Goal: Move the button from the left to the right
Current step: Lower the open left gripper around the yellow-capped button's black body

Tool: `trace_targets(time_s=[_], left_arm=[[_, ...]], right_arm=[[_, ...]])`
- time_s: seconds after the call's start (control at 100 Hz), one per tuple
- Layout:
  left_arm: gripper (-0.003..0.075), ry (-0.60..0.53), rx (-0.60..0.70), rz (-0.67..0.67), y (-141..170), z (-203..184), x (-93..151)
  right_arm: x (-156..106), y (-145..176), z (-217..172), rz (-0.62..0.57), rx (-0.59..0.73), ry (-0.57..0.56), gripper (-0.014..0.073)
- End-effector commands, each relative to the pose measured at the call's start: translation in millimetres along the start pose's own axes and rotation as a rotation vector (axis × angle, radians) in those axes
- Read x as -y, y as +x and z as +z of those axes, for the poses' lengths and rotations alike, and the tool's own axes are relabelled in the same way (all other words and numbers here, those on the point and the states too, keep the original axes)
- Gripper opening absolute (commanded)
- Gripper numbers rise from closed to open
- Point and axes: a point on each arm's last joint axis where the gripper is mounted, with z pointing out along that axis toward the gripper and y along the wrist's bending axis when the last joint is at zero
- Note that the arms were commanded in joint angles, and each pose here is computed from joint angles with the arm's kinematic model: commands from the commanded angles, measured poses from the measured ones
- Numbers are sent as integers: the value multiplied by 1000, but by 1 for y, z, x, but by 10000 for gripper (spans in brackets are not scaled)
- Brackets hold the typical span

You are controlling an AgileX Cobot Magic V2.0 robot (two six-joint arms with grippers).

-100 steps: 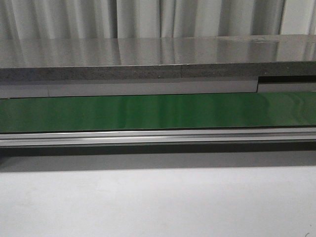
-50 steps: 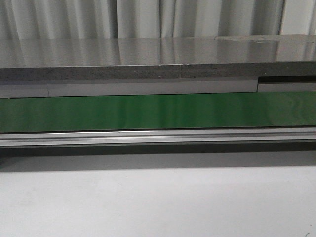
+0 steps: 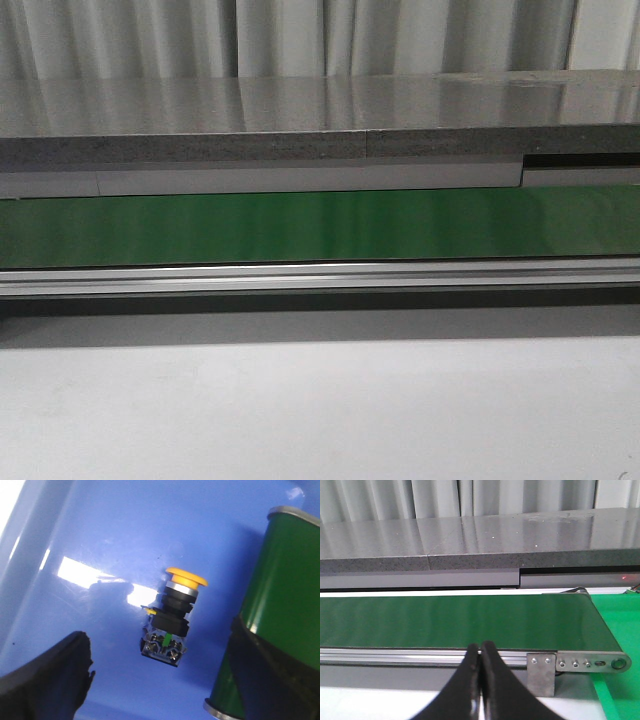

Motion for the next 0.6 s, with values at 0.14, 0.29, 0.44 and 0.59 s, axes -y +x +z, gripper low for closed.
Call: trace_targets(time_s=[0.14, 0.29, 0.44, 0.59], left_arm=[[545, 18, 74, -20, -13, 0, 1], [545, 20, 58, -15, -14, 11, 4], [545, 24, 37, 0, -13, 22, 9], [545, 15, 46, 22, -14, 27, 13]], right_arm=[[0, -14, -3, -4, 116, 1, -66], [0, -14, -3, -4, 116, 1, -66], [0, -14, -3, -4, 116, 1, -66], [0, -14, -3, -4, 116, 1, -66]])
